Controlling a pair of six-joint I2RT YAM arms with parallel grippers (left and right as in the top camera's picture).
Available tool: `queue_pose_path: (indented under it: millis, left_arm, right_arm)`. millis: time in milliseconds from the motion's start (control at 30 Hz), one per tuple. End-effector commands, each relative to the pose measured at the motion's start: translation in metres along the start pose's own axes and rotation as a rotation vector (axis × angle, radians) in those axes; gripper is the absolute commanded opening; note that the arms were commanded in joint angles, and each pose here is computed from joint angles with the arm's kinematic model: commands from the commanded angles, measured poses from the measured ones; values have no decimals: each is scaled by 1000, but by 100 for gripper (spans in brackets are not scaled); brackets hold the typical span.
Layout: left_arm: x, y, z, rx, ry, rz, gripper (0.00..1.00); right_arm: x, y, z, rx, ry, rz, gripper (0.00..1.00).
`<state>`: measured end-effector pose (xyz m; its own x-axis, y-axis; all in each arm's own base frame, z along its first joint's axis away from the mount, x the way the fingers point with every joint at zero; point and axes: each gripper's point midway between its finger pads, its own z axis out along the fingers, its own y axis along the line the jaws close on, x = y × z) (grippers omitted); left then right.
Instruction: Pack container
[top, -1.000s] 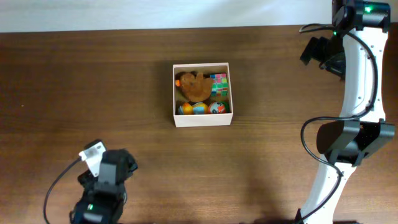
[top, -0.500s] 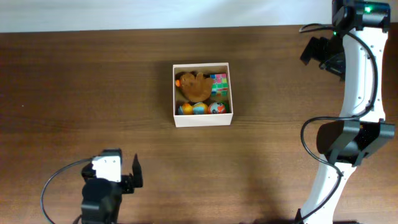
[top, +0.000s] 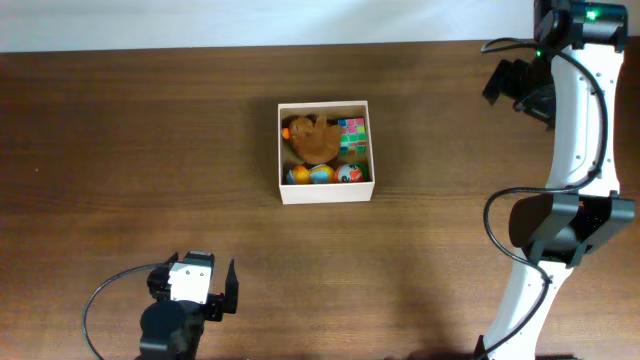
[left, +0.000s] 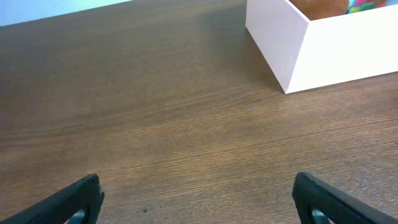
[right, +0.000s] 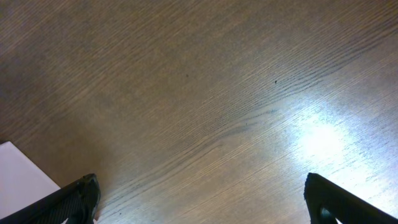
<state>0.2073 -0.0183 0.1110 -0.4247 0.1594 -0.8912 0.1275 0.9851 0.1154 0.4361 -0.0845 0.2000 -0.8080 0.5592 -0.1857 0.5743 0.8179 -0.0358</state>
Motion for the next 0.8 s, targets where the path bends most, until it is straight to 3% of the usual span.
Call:
queue_pose_path:
  millis: [0,367,767]
  left_arm:
    - [7,-1,1,8,17,19,99]
    - [40,-4,-2,19,150,26,99]
    - [39,-4,-2,19,150,25,99]
  right_arm:
    - [1,-2,-13,-8,-26,9,99]
    - [1,-2,-13,-8,-26,9,99]
    - [1,-2,-13,-8,-26,9,99]
